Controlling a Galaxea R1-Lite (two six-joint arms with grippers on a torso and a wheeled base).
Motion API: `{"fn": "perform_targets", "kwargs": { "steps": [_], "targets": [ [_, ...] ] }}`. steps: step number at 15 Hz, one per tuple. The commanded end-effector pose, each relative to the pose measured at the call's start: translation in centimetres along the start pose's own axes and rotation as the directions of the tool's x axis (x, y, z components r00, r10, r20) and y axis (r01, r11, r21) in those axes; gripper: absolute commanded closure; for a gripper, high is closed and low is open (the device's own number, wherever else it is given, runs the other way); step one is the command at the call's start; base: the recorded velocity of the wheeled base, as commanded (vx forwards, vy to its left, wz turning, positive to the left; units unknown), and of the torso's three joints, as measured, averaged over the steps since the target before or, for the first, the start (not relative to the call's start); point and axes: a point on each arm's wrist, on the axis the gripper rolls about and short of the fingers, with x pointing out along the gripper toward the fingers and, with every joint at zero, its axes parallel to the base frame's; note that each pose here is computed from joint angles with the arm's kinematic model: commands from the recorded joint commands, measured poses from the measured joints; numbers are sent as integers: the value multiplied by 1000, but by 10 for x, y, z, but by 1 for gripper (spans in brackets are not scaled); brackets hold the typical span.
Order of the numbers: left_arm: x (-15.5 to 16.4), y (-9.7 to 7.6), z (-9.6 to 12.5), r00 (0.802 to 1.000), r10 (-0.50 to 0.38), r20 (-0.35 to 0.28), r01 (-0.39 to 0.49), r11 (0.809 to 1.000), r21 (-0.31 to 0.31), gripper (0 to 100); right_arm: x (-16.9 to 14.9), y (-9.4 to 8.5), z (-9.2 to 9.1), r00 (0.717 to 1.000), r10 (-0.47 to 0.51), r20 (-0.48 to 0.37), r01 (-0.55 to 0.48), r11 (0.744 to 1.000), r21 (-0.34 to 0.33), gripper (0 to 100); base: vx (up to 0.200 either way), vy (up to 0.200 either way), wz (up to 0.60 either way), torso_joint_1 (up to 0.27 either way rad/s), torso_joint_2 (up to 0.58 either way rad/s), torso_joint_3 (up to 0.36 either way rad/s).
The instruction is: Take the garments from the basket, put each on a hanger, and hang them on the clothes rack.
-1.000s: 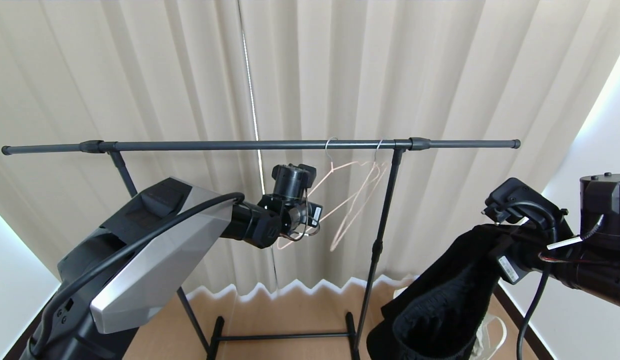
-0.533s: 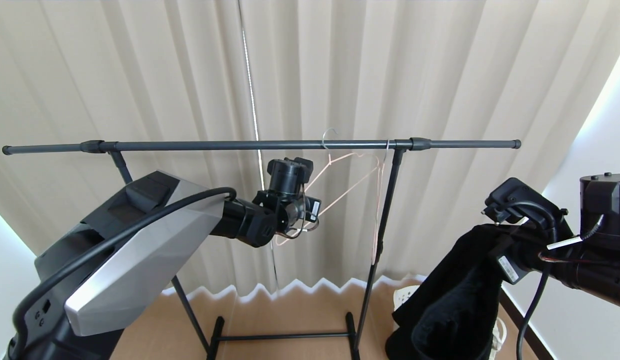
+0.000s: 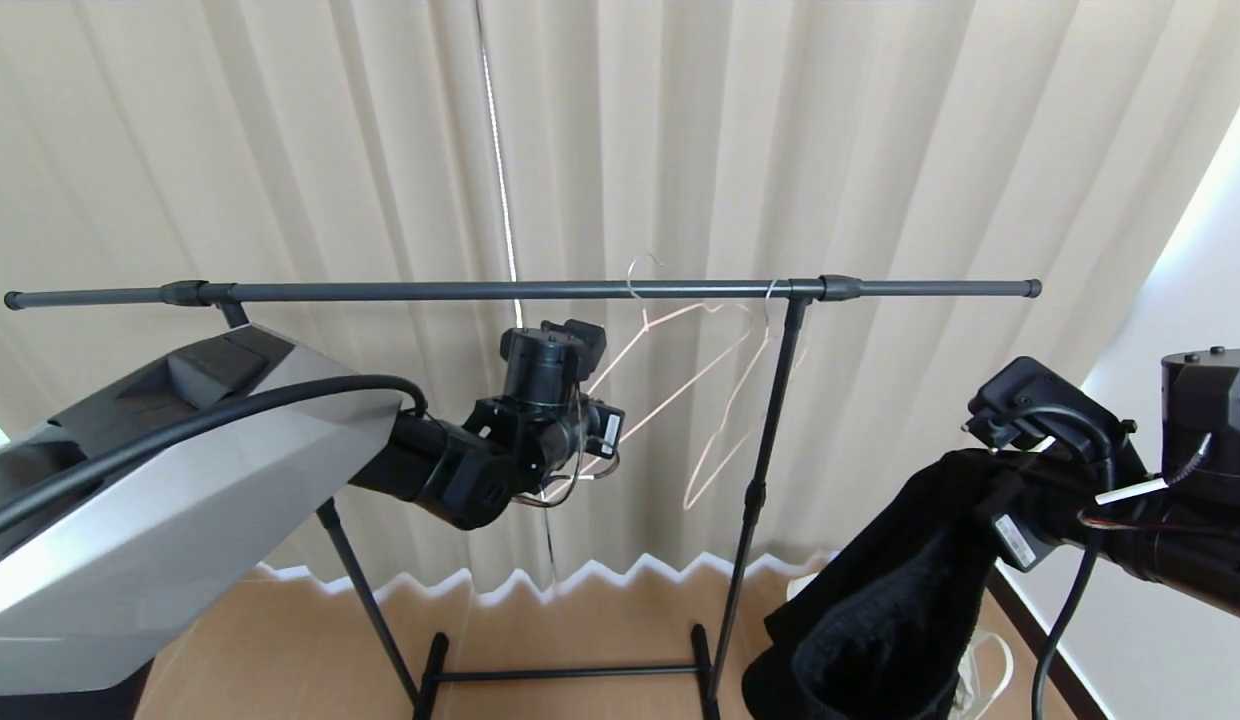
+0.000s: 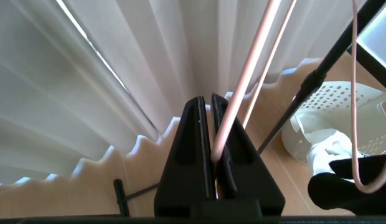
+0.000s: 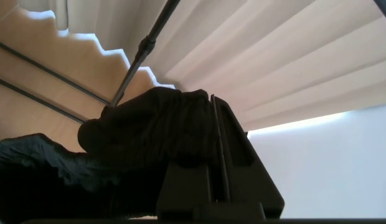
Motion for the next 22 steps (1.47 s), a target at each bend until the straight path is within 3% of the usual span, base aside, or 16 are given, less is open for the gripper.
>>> {"fn": "perform_targets", "kwargs": {
  "steps": [1,4,7,11,16,19,22],
  "targets": [
    [-31,7,2,1000,1,17,-1,1000,-1,100,0,1,0,1000,4,-1,-4,1000,-4,100,0,0,0,0,0,0],
    [-53,12,-3,1000,0,26,0,1000,11,100,-1,3,0,1000,9,4,-9,1000,-6,100,0,0,0,0,0,0],
    [-100,24,-25,999,3,43,-5,999,40,100,-7,3,0,1000,7,18,-7,1000,-7,100,0,0,0,0,0,0],
    [-136,37,-52,998,11,56,-14,998,56,100,-8,3,1,1000,5,22,-5,1000,-5,100,0,0,0,0,0,0],
    [-160,53,-72,988,-119,102,111,990,83,100,-8,1,2,1000,-1,27,1,1000,-2,100,0,0,0,0,0,0],
    [-169,51,-84,967,-221,130,209,973,96,100,-8,-1,5,999,-36,24,36,999,2,100,0,0,0,0,0,0],
    [-171,49,-97,960,-247,135,234,967,102,100,-5,-4,9,996,-90,9,90,996,6,100,0,0,0,0,0,0]
  ]
}}
